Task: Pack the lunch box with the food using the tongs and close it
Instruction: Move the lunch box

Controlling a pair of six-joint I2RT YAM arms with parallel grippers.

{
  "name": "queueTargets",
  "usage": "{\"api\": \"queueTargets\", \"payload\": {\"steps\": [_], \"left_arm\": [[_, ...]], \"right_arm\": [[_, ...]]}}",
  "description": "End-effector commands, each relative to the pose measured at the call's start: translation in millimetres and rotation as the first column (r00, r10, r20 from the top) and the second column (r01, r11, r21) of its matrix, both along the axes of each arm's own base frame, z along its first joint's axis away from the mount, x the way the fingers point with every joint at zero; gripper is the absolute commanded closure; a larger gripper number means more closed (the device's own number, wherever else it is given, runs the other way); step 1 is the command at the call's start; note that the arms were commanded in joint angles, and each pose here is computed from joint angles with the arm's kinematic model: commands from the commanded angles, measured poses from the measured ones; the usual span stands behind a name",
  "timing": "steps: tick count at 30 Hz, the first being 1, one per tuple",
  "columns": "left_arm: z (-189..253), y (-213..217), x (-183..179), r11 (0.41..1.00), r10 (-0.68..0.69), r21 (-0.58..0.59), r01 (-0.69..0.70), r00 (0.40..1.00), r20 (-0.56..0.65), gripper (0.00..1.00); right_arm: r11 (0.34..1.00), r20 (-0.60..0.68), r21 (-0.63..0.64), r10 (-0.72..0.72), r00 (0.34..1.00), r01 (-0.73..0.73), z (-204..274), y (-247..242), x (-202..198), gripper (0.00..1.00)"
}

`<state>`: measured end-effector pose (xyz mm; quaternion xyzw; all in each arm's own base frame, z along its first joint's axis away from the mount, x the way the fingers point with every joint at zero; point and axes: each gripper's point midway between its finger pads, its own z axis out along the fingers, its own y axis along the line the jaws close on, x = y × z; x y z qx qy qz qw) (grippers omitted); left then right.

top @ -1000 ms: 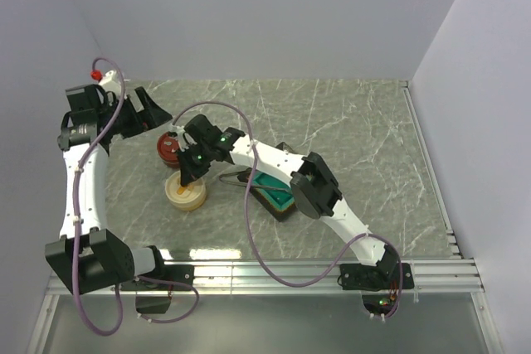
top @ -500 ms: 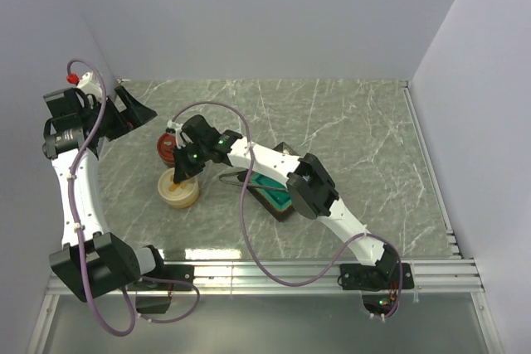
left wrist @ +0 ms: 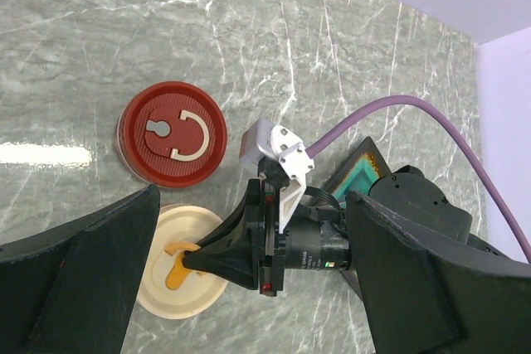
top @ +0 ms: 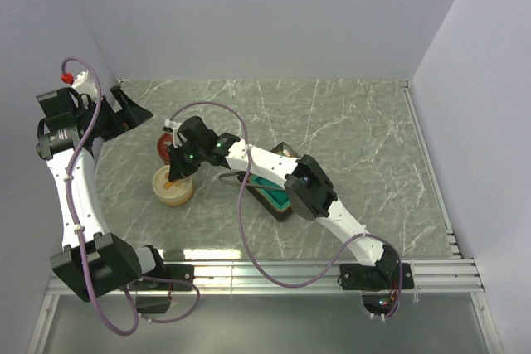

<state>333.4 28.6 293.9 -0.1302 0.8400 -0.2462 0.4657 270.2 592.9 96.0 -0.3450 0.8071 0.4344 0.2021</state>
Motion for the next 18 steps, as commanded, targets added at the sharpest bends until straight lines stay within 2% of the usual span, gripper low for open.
{"api": "queueTargets", "payload": {"steps": [1,7,8,10,12,18], "left_arm": [[17.1,-1.5,-0.2,1.0,-0.023,0.019,0.022,0.999,0.047,0.01],[21.3,-2.2,-1.6,1.0,-0.023,0.016,0.022,0.998,0.058,0.01],[20.6,-1.6,-1.2,1.0,-0.024,0.021,0.023,0.998,0.058,0.01],[20.6,-1.4,-1.5,0.999,-0.024,0.024,0.023,0.998,0.057,0.01],[20.3,-2.2,-1.7,0.999,-0.027,0.02,0.026,0.998,0.057,0.01],[22.8,-4.9,-2.6,0.999,-0.039,0.015,0.038,0.997,0.067,0.0]], "right_arm": [[1.0,0.052,0.002,-0.009,0.999,0.009,-11.8,10.7,3.2,0.88],[1.0,0.059,-0.013,-0.014,0.998,0.015,-15.2,7.8,3.1,0.73],[1.0,0.06,-0.014,-0.016,0.998,0.017,-14.0,7.2,3.3,0.64],[1.0,0.062,-0.015,-0.02,0.998,0.021,-12.3,6.1,4.4,0.62],[1.0,0.065,-0.008,-0.02,0.998,0.02,-6.3,6.2,4.1,0.55],[1.0,0.088,0.014,-0.019,0.996,0.018,16.6,5.1,3.4,0.48]]}}
